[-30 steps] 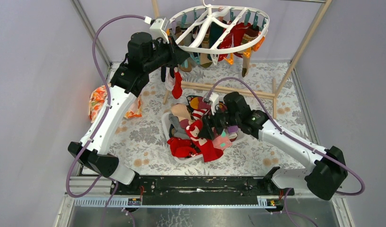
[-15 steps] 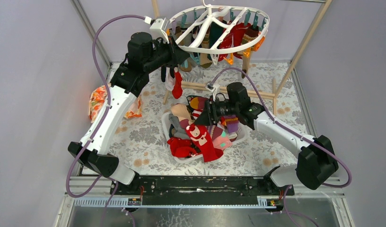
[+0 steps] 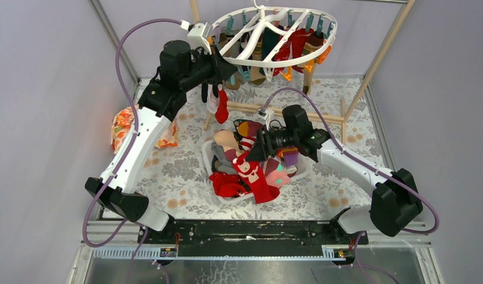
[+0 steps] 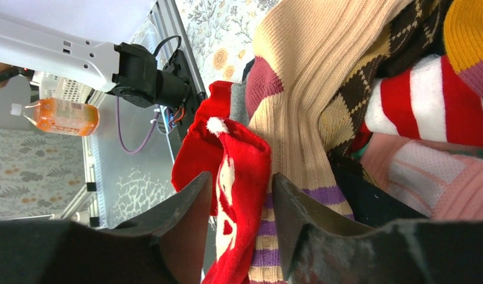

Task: Clip the socks to the hanger
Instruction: Pick up the sock from the bin, then clamp the sock onto the hanger.

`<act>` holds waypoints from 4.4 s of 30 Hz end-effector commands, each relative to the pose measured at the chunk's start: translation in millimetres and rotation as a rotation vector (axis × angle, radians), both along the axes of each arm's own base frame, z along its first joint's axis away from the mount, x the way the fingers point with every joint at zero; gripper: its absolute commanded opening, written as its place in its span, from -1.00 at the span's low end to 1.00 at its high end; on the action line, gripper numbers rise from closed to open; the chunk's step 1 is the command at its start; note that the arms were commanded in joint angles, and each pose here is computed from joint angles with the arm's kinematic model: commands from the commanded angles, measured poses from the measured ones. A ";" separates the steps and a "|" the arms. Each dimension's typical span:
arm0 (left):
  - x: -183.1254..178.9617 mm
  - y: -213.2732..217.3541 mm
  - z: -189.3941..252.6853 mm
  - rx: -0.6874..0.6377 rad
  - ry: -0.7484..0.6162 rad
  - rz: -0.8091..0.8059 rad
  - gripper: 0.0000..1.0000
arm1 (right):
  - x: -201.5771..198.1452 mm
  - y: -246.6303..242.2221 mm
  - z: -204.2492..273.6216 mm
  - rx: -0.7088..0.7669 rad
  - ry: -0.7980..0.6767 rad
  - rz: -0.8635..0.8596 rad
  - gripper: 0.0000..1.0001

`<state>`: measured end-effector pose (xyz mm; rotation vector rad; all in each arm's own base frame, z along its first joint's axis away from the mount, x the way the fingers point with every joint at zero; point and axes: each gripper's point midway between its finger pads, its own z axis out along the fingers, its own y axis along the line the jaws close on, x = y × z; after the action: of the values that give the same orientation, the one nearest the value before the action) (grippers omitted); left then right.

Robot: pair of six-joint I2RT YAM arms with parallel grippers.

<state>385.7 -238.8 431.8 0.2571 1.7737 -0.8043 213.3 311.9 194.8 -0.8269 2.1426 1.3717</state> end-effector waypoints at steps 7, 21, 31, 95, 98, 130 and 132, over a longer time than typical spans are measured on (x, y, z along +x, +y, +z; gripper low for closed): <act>-7.3 2.1 10.4 0.000 -0.039 -0.014 -0.98 | 17.6 7.6 46.3 0.172 -0.132 -0.062 -1.00; -17.8 -8.9 16.3 -0.107 0.009 -0.112 -0.99 | 46.3 -17.8 163.1 0.760 -0.303 -0.143 -1.00; -20.4 -5.8 18.8 -0.180 0.047 -0.191 -1.00 | 71.0 -6.8 189.5 0.960 -0.203 -0.035 -1.00; -27.9 0.2 20.8 -0.319 0.102 -0.290 -0.78 | 106.9 16.0 256.8 1.165 -0.288 -0.060 -1.00; -26.4 1.5 22.7 -0.316 0.092 -0.276 -0.52 | 105.0 17.2 256.5 1.165 -0.284 -0.056 -1.00; -58.4 19.7 -40.0 -0.149 0.149 -0.238 0.12 | 100.4 19.5 261.6 1.193 -0.242 -0.062 -0.36; -53.2 20.3 -35.7 -0.152 0.133 -0.223 -0.11 | 99.4 18.5 261.2 1.188 -0.249 -0.067 -0.18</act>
<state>326.7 -218.0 385.3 0.2986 1.8661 -1.1504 349.3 344.8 414.2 -0.2656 1.0520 1.9838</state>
